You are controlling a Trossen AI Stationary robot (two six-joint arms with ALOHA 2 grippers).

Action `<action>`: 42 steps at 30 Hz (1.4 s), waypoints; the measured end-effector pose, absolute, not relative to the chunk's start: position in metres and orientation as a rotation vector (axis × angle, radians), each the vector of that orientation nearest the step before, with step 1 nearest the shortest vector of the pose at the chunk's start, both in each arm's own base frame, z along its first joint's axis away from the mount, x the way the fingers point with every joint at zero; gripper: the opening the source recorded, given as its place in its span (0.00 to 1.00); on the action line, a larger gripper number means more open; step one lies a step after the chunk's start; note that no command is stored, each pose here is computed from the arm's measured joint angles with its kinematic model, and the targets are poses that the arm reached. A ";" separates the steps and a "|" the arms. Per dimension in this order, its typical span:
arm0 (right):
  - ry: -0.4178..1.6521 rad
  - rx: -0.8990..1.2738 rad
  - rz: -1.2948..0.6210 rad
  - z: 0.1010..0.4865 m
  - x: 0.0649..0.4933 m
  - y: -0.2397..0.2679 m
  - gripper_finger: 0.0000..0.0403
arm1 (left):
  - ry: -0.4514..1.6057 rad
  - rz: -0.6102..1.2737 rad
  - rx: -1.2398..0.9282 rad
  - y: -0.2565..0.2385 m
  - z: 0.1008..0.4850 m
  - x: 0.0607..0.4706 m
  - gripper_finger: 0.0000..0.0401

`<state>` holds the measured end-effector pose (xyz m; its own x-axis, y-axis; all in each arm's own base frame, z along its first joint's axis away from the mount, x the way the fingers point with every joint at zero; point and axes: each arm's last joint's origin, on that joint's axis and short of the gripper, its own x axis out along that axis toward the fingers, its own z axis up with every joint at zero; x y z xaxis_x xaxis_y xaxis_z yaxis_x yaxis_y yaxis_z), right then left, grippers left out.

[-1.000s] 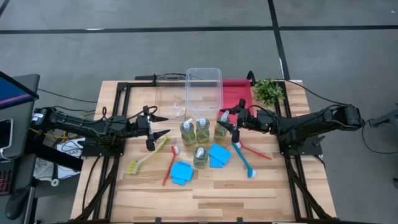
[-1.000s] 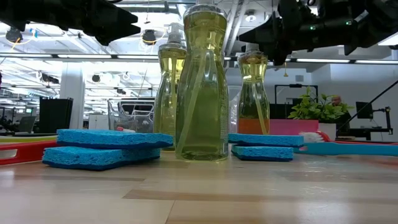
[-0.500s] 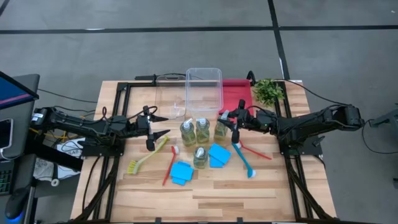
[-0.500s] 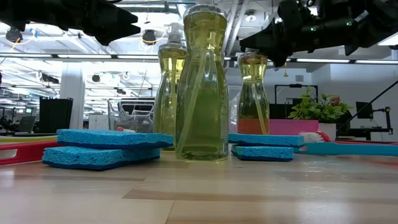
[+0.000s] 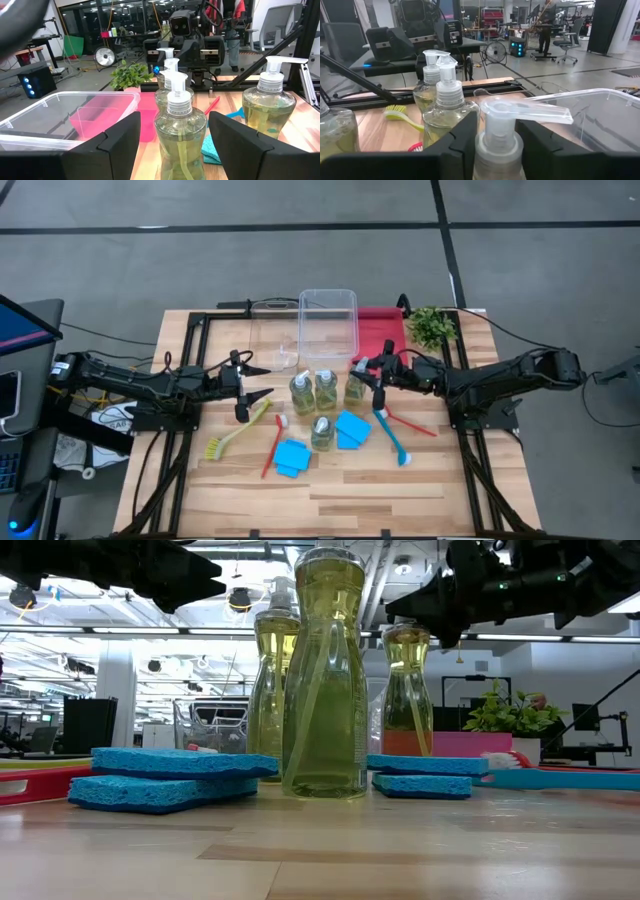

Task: Pick & Place Kitchen Sink Supplies
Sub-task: Put the green dish soap into the white bin

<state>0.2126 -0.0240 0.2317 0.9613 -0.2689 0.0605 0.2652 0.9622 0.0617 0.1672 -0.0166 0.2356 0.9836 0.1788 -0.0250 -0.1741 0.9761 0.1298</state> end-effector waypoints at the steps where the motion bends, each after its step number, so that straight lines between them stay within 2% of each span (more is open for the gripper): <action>1: -0.069 0.053 -0.271 0.232 0.213 -0.024 0.25 | 0.037 0.178 0.128 -0.017 0.236 0.167 0.59; 13: -0.025 0.066 -0.268 0.248 0.216 -0.024 0.28 | 0.036 0.178 0.127 -0.017 0.236 0.167 0.59; 23: -0.003 0.061 -0.272 0.269 0.222 -0.025 0.25 | 0.036 0.178 0.127 -0.017 0.236 0.167 0.59; 42: 0.067 0.017 -0.333 0.337 0.228 -0.028 0.25 | 0.036 0.178 0.127 -0.017 0.236 0.167 0.59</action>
